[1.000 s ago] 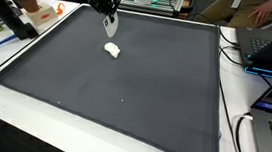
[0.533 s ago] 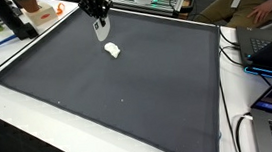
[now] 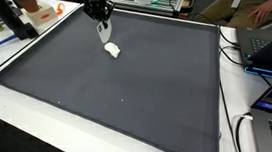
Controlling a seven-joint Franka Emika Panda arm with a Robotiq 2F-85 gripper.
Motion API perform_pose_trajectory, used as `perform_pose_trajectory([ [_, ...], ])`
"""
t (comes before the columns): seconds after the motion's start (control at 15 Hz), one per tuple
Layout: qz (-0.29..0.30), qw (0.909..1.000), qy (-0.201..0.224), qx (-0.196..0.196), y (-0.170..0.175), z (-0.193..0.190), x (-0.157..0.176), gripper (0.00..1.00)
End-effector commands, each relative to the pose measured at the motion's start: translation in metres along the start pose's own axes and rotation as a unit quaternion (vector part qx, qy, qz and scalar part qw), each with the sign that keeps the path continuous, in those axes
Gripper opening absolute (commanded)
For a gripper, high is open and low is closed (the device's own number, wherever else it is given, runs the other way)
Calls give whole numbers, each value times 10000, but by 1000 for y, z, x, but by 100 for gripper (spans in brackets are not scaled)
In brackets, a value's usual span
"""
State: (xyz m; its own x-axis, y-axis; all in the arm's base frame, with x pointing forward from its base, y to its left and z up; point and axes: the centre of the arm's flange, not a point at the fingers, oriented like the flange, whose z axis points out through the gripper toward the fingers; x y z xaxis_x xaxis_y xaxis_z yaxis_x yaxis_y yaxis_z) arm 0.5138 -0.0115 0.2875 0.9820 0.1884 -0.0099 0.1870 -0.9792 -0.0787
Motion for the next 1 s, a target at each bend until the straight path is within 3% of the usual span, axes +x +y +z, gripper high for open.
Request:
perform_pose_trajectory([
  [0.0, -102, 9999, 61, -120, -4, 15, -7, 1],
  [0.6, -213, 9997, -41, -103, -9, 37, -7, 1],
  [0.93, -444, 9973, -512, -285, -18, 64, -8, 1],
])
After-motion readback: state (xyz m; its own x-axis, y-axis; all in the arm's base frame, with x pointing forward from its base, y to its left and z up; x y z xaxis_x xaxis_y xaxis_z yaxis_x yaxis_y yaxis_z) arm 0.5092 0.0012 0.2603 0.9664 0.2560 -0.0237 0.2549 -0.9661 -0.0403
